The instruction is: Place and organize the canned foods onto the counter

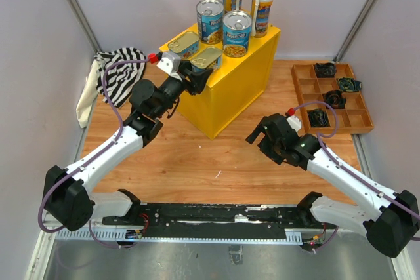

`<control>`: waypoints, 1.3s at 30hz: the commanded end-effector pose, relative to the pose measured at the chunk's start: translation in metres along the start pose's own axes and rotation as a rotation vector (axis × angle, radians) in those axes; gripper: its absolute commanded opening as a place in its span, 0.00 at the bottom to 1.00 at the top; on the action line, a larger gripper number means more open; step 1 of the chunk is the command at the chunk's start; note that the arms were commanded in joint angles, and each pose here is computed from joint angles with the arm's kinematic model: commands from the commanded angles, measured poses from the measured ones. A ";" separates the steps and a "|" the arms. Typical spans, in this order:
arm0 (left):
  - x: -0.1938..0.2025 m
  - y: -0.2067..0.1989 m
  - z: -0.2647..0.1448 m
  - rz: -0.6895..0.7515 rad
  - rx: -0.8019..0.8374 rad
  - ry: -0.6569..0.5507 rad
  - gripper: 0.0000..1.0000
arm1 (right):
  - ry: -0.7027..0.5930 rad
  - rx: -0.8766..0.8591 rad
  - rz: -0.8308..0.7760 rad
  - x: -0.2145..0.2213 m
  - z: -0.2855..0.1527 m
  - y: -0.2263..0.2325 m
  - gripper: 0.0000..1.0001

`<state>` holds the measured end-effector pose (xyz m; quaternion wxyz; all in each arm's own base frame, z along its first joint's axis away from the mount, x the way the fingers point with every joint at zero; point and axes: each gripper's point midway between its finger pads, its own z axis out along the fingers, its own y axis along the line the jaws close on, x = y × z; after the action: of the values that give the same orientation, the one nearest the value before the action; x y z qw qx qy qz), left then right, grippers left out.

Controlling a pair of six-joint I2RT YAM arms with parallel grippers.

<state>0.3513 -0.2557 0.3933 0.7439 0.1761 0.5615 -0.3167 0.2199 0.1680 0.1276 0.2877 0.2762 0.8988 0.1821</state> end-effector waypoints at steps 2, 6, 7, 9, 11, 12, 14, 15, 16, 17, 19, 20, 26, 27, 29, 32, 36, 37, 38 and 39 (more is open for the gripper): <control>0.002 -0.004 -0.001 -0.012 0.026 0.017 0.62 | -0.023 -0.008 0.000 -0.010 -0.002 0.003 0.98; 0.006 -0.004 -0.003 -0.012 0.030 0.028 0.75 | -0.025 -0.008 0.000 -0.011 -0.002 0.004 0.98; 0.007 -0.004 -0.003 -0.012 0.027 0.031 0.77 | -0.025 -0.008 -0.001 -0.010 -0.002 0.004 0.98; 0.008 -0.003 -0.003 -0.010 0.020 0.035 0.81 | -0.025 -0.008 -0.001 -0.010 -0.002 0.004 0.98; 0.006 -0.001 -0.004 -0.006 0.013 0.033 0.83 | -0.023 -0.008 0.001 -0.010 -0.002 0.004 0.98; 0.005 -0.001 -0.004 -0.004 0.010 0.030 0.83 | -0.024 -0.009 0.003 -0.010 -0.002 0.004 0.98; 0.002 0.000 -0.005 -0.002 0.004 0.021 0.84 | -0.022 -0.009 0.000 -0.009 -0.002 0.004 0.98; 0.000 0.000 -0.005 -0.001 0.001 0.016 0.84 | -0.023 -0.009 0.001 -0.010 -0.002 0.004 0.98; -0.003 0.000 -0.006 0.000 -0.001 0.011 0.85 | -0.024 -0.009 0.000 -0.010 -0.002 0.004 0.98; -0.006 -0.001 -0.006 0.000 0.000 0.004 0.85 | -0.024 -0.010 -0.001 -0.010 -0.002 0.004 0.98; -0.014 -0.002 -0.008 -0.004 0.001 -0.011 0.86 | -0.028 -0.012 -0.006 -0.011 -0.003 0.004 0.98; -0.018 -0.003 -0.010 -0.007 0.001 -0.016 0.86 | -0.027 -0.009 -0.013 -0.011 -0.003 0.003 0.98; -0.051 -0.014 -0.033 -0.035 0.015 -0.042 0.99 | -0.040 0.004 -0.108 -0.016 -0.002 0.003 0.99; -0.056 -0.016 -0.040 -0.043 0.017 -0.045 0.99 | -0.038 0.006 -0.129 -0.016 0.000 0.003 1.00; -0.065 -0.020 -0.055 -0.070 0.011 -0.048 0.99 | -0.028 0.010 -0.175 -0.015 0.003 0.005 0.99; -0.067 -0.021 -0.082 -0.110 -0.021 -0.023 0.99 | -0.012 0.029 -0.236 -0.013 0.010 0.005 0.99; -0.045 -0.003 -0.127 -0.183 -0.166 0.012 0.99 | -0.010 0.074 -0.319 -0.017 0.015 0.003 0.98; -0.030 0.006 -0.138 -0.199 -0.229 0.038 0.99 | -0.017 0.096 -0.332 -0.020 0.015 0.001 0.98; -0.015 0.015 -0.148 -0.215 -0.285 0.060 0.99 | -0.024 0.120 -0.344 -0.023 0.016 -0.002 0.98; -0.002 0.023 -0.157 -0.237 -0.339 0.075 0.99 | -0.032 0.139 -0.356 -0.026 0.016 -0.003 0.98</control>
<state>0.2361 -0.1684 0.4301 0.7533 0.0880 0.5496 -0.3503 0.2347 0.1708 0.1155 0.2901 0.1574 0.9370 0.1143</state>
